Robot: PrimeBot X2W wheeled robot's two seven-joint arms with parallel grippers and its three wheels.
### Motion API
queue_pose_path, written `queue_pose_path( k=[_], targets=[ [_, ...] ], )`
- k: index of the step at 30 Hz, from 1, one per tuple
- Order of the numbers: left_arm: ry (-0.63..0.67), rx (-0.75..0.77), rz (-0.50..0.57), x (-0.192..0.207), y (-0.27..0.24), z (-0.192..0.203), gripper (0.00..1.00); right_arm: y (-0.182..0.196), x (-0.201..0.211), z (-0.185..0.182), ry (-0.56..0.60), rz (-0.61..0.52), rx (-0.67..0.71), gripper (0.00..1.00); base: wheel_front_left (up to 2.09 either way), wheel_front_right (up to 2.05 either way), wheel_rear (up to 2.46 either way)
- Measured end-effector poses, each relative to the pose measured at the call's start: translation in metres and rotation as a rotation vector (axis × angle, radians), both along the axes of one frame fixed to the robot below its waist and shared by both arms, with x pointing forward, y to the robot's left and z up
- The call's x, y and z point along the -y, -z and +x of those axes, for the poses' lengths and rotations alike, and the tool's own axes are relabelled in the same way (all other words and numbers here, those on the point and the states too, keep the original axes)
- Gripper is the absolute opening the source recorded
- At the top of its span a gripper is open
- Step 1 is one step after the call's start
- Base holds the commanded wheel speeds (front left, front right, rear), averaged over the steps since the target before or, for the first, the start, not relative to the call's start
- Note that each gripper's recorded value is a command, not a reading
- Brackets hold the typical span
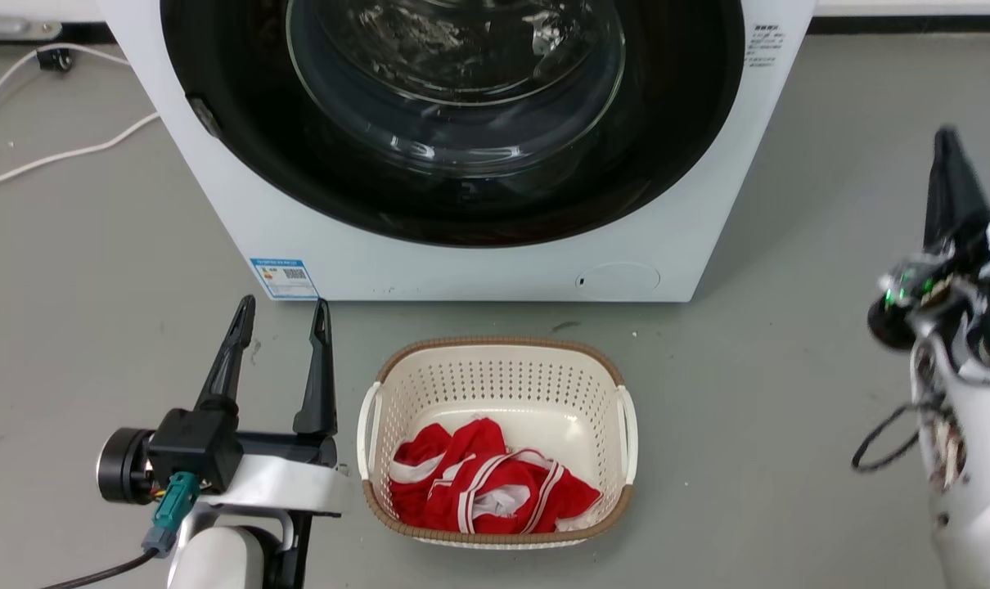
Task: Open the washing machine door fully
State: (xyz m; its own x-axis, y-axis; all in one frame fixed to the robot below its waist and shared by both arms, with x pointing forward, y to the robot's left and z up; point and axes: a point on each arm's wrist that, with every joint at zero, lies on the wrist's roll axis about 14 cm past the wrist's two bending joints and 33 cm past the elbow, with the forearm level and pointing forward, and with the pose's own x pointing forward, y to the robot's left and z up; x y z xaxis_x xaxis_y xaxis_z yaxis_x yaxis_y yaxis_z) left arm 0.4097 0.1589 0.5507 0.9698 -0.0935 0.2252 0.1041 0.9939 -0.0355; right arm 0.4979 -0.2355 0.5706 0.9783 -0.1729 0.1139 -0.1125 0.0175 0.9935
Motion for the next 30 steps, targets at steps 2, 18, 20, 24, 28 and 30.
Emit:
queue_pose_path(
  k=[2, 18, 20, 24, 28, 30],
  targets=[
    [0.001, 0.000, 0.001, 0.000, 0.001, 0.005, 1.00, -0.014, -0.002, 0.018, -0.031, -0.027, 0.018, 0.00, 0.00, 0.00, 0.00],
    [0.013, -0.010, 0.016, -0.003, 0.011, 0.036, 1.00, -0.063, -0.032, 0.132, -0.344, -0.472, -0.091, 0.00, 0.00, 0.00, 0.00],
    [0.013, -0.017, 0.016, -0.004, 0.015, 0.038, 1.00, -0.062, -0.041, 0.140, -0.396, -0.508, -0.120, 0.00, 0.00, 0.00, 0.00],
    [0.005, -0.026, 0.014, -0.007, 0.020, 0.044, 1.00, -0.056, -0.059, 0.154, -0.478, -0.582, -0.173, 0.00, 0.00, 0.00, 0.00],
    [0.003, -0.035, 0.017, -0.009, 0.026, 0.051, 1.00, -0.041, -0.081, 0.164, -0.559, -0.637, -0.226, 0.00, 0.00, 0.00, 0.00],
    [-0.001, -0.039, 0.020, -0.011, 0.030, 0.057, 1.00, -0.035, -0.089, 0.177, -0.575, -0.668, -0.244, 0.00, 0.00, 0.00, 0.00]
  ],
)
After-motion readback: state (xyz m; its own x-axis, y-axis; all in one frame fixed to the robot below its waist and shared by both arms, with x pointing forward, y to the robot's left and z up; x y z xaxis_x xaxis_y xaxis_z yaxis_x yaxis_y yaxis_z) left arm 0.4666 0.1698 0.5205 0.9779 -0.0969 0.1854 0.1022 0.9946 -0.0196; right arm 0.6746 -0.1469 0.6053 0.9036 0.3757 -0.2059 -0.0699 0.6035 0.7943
